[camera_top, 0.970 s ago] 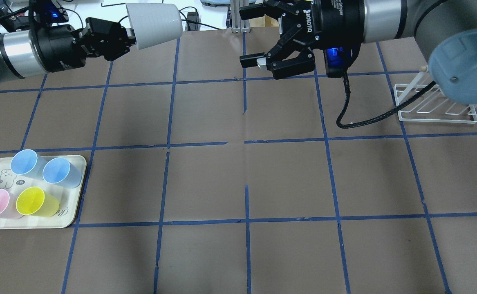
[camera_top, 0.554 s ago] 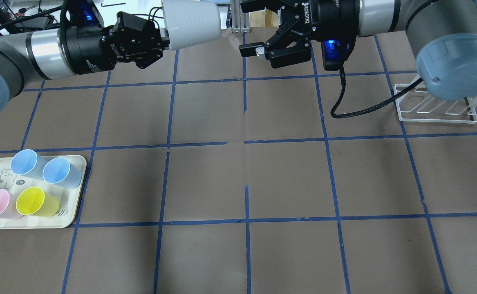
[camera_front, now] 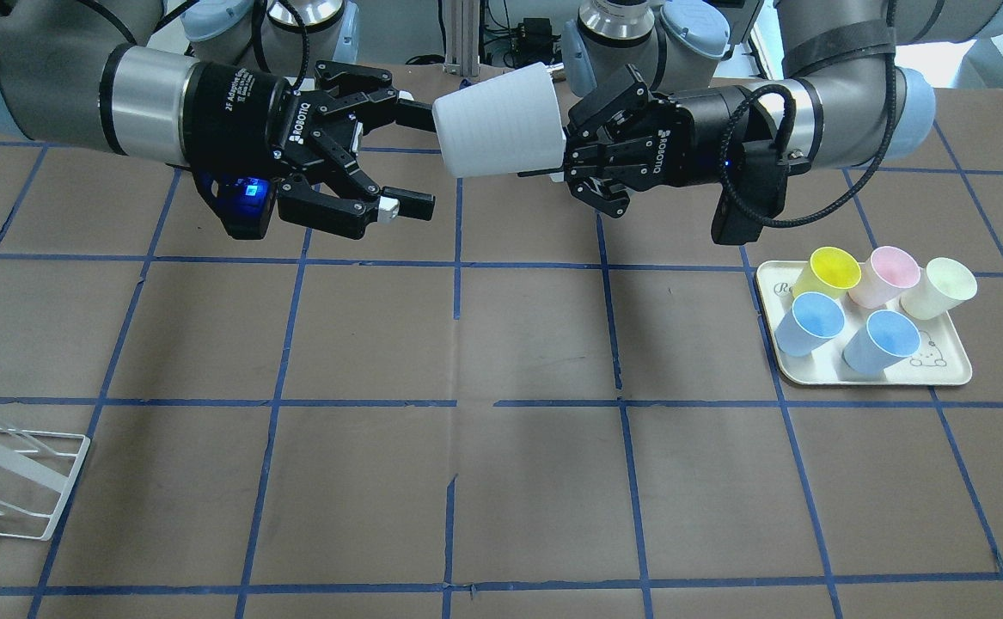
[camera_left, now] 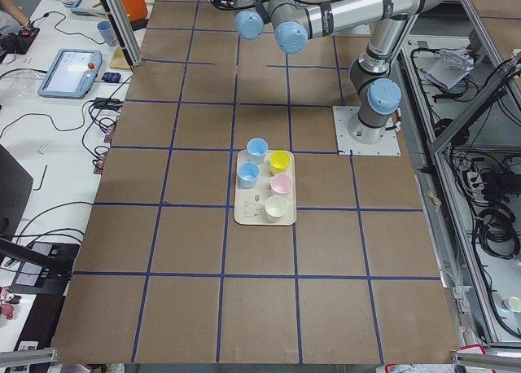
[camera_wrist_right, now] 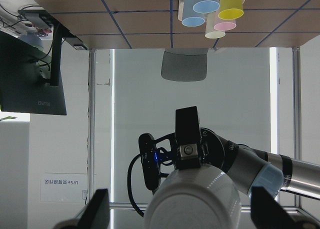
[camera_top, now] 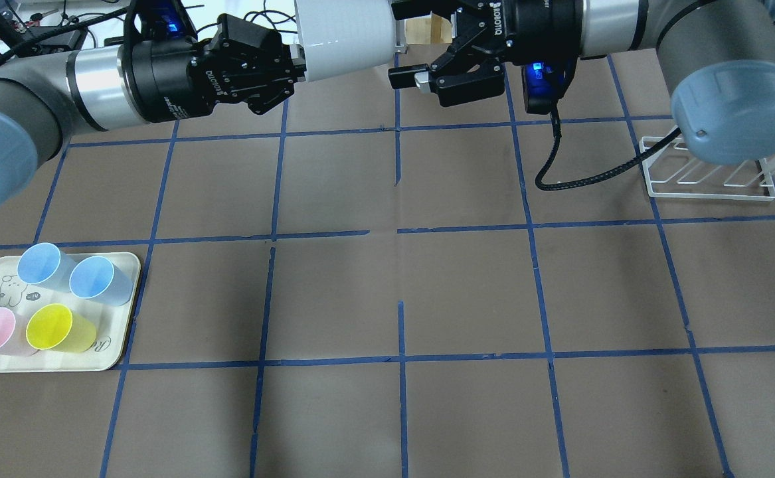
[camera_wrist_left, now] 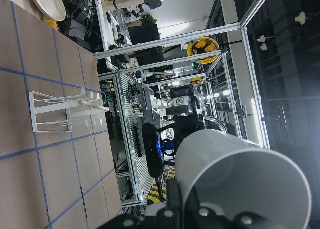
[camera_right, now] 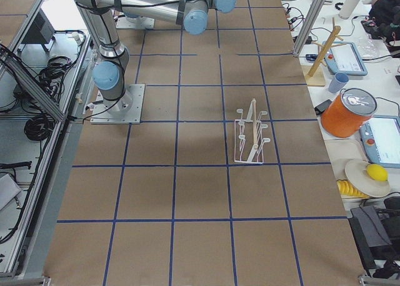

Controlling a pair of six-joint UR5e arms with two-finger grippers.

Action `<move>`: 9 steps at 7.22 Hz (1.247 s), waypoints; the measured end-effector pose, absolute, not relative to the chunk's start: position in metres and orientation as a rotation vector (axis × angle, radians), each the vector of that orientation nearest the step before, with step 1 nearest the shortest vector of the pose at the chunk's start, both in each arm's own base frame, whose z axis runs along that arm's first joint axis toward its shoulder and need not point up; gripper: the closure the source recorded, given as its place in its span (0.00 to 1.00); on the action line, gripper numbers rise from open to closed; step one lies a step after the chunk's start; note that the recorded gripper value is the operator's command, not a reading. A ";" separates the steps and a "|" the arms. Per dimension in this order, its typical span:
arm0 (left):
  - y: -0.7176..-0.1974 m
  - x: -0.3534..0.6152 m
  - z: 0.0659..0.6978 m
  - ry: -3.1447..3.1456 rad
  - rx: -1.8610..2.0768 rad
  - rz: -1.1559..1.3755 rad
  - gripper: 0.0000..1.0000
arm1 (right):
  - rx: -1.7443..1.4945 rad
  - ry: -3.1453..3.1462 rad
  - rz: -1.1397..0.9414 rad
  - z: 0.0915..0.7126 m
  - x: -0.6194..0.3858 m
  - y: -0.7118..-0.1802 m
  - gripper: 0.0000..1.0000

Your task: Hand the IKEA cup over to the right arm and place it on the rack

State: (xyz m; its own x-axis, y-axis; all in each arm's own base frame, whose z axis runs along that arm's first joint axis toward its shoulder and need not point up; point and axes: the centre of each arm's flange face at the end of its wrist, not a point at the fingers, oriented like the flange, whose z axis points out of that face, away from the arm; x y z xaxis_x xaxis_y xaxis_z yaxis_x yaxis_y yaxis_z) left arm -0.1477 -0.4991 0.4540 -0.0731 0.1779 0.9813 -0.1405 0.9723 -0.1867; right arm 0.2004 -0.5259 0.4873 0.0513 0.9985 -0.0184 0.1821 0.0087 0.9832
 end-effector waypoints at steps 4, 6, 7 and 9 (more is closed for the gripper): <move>-0.489 -0.151 0.449 -1.623 -0.021 0.250 1.00 | 1.359 1.294 1.098 0.500 0.212 -0.519 0.04; -0.488 -0.151 0.449 -1.624 -0.023 0.251 1.00 | 1.356 1.299 1.099 0.504 0.214 -0.516 0.70; -0.488 -0.151 0.449 -1.625 -0.023 0.251 1.00 | 1.355 1.300 1.097 0.505 0.214 -0.515 0.93; -0.487 -0.151 0.449 -1.625 -0.024 0.250 0.01 | 1.346 1.302 1.091 0.506 0.215 -0.515 1.00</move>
State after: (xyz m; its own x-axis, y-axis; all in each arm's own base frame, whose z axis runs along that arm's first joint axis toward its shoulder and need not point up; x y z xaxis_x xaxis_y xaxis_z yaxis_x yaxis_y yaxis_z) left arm -0.1509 -0.4872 0.4490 -0.0737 0.1670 0.9832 -0.1366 0.9749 -0.1758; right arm 0.2146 -0.5145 0.5058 0.0407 0.9991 -0.0089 0.1656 0.0020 0.9862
